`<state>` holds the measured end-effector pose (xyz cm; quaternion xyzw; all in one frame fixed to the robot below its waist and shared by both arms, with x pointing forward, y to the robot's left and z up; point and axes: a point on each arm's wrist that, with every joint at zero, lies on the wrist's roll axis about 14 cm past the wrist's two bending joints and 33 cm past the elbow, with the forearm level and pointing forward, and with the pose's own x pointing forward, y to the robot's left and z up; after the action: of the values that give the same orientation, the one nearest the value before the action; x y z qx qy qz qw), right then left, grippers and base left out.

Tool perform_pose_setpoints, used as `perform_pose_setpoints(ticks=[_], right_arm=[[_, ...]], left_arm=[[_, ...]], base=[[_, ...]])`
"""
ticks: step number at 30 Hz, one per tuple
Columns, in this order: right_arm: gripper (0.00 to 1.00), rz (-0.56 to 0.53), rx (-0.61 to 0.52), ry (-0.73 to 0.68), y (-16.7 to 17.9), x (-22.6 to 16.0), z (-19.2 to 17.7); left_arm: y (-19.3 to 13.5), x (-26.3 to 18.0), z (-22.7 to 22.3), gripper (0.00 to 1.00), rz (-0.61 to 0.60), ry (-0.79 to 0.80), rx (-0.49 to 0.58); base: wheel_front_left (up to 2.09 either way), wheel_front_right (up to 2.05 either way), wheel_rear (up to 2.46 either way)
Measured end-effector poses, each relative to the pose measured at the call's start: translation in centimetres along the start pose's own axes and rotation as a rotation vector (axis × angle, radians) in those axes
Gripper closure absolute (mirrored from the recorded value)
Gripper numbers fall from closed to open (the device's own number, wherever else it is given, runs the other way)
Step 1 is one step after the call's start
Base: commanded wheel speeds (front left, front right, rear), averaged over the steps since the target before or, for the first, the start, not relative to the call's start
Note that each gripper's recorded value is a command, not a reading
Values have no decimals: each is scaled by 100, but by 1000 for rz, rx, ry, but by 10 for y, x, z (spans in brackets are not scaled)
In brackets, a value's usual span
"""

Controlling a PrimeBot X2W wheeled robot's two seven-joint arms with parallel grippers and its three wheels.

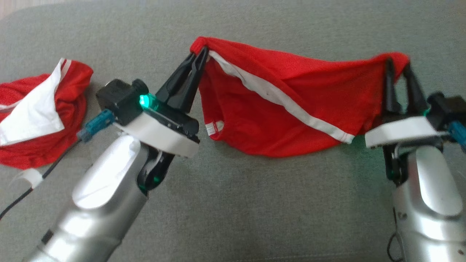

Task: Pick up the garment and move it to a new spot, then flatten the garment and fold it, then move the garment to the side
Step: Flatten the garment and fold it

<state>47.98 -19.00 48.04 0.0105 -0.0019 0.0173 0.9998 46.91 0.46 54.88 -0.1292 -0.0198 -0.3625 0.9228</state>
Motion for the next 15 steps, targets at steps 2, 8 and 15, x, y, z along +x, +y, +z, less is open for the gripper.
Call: perform_pose_setpoints(ticks=[2, 8, 15], right_arm=[[0, 18, -22, -5, 5, 10, 1], [0, 86, -68, 42, 25, -15, -18], [0, 249, -41, 198, 72, -77, -68]], left_arm=[[11, 3, -6, 100, 22, 10, -7], [25, 13, -8, 100, 40, 12, 3], [35, 12, -21, 100, 57, 50, 2]], base=[[0, 0, 0], [0, 0, 0], [0, 0, 0]])
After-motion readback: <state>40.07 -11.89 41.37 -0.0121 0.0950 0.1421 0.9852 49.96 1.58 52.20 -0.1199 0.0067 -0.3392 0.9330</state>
